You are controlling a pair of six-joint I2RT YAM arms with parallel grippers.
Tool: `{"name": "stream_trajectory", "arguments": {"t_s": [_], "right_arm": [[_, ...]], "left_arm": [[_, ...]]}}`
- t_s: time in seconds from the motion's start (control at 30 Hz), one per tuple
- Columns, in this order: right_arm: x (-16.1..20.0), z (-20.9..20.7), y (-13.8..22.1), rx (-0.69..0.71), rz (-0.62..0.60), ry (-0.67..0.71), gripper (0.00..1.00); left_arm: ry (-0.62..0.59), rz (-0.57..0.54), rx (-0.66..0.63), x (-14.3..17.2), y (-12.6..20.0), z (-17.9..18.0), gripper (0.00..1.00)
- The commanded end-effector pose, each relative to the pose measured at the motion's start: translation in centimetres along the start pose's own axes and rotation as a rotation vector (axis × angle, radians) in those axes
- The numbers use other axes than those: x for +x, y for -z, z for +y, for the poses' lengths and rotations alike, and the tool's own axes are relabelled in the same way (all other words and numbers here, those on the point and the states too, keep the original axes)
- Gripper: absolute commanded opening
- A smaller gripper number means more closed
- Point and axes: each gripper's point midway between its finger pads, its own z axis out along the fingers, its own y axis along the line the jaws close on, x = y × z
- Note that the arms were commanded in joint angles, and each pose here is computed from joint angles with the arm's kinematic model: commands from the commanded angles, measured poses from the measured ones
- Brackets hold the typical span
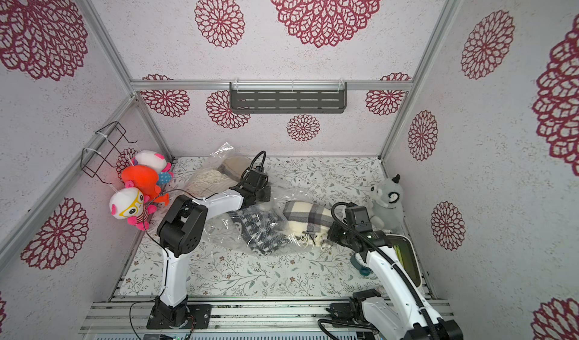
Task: Take the scarf out of the vacuum bag
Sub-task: Take out the scarf from the vacuum bag.
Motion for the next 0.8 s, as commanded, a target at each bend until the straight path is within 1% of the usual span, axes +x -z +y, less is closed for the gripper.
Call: {"name": "stream_trajectory", "arguments": {"t_s": [0.0, 0.03, 0.1, 0.17, 0.23, 0.27, 0.33, 0.4, 0.5, 0.57, 0.63, 0.7, 0.77], "right_arm": [[-1.8, -1.1, 2.4, 0.085, -0.084, 0.015, 0.0], [-1.1, -1.6, 1.5, 0.093, -0.048, 0.013, 0.0], [0.8, -2.9, -1.5, 0.096, 0.031, -0.004, 0.0], [2.3, -4.0, -3.3, 0.099, 0.086, -0.027, 0.0], [2.4, -5.5, -3.5, 0.144, 0.074, -0.041, 0.0], [2.0, -6.5, -3.3, 0.176, 0.047, -0.066, 0.0], [1.1, -7.5, -2.9, 0.22, 0.018, -0.088, 0.0], [0.3, -8.7, -3.2, 0.301, 0.017, -0.091, 0.0], [-0.9, -10.1, -4.7, 0.38, 0.042, -0.091, 0.0], [-2.1, -11.4, -5.2, 0.448, 0.05, -0.099, 0.0], [-3.8, -12.3, -5.1, 0.484, 0.031, -0.119, 0.0], [-5.5, -12.8, -4.5, 0.546, 0.006, -0.111, 0.0], [-6.9, -12.8, -4.7, 0.561, -0.011, -0.099, 0.0]], "left_arm": [[0.056, -0.065, -0.12, -3.0, 1.5, 5.7, 0.0], [0.069, -0.068, -0.119, -2.8, 1.6, 6.3, 0.0], [0.098, -0.098, -0.124, -3.2, 2.4, 7.7, 0.0], [0.11, -0.104, -0.155, -3.4, 3.1, 9.3, 0.0], [0.115, -0.086, -0.176, -3.0, 3.1, 10.6, 0.0], [0.126, -0.119, -0.173, -4.3, 4.5, 11.1, 0.0], [0.142, -0.132, -0.184, -4.6, 5.3, 12.3, 0.0], [0.162, -0.142, -0.166, -4.9, 5.8, 12.9, 0.0], [0.166, -0.151, -0.161, -5.3, 6.3, 13.0, 0.0], [0.166, -0.162, -0.172, -5.6, 6.9, 13.3, 0.0], [0.166, -0.167, -0.183, -5.9, 7.6, 13.5, 0.0], [0.17, -0.187, -0.166, -6.5, 8.3, 13.3, 0.0], [0.167, -0.198, -0.162, -6.9, 8.8, 13.2, 0.0]]}}
